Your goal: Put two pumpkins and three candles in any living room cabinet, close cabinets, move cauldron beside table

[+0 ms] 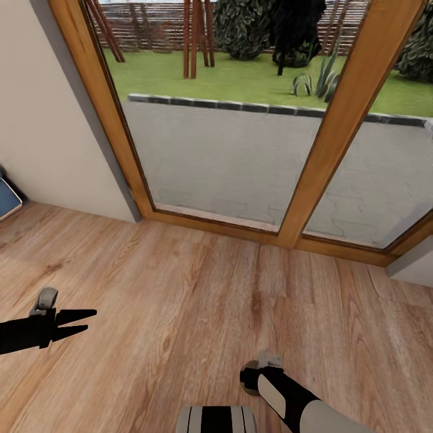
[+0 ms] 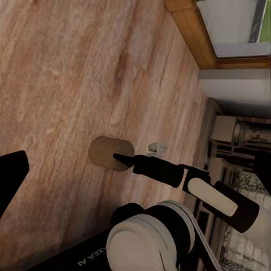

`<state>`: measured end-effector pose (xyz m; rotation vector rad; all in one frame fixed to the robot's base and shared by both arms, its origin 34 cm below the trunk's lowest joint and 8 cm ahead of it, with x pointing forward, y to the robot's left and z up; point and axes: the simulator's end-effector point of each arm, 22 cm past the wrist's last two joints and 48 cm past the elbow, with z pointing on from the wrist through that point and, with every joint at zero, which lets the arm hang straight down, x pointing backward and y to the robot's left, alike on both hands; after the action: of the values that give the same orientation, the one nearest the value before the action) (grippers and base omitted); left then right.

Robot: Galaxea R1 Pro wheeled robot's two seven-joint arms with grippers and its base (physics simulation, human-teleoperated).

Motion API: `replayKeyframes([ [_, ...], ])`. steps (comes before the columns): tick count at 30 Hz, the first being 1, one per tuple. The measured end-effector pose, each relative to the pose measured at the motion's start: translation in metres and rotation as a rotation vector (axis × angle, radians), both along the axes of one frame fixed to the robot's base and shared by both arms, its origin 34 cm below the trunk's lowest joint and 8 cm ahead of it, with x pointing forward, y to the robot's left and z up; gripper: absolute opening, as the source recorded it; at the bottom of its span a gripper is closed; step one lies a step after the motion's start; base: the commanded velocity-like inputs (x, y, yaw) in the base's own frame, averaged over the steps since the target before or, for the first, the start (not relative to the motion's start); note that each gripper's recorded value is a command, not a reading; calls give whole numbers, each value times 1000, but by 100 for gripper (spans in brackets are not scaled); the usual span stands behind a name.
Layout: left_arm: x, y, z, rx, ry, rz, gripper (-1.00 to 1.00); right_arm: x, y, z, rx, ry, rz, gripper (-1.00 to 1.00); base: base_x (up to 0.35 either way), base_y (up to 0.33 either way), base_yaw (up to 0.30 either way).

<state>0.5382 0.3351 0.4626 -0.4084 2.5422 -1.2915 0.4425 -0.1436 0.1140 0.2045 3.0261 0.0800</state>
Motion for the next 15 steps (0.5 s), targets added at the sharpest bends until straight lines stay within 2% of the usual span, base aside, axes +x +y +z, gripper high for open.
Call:
replayKeyframes([
  [15, 0, 0, 4, -1, -8, 0, 100, 3, 0, 3, 0, -9, 1, -100, 0, 0, 0],
])
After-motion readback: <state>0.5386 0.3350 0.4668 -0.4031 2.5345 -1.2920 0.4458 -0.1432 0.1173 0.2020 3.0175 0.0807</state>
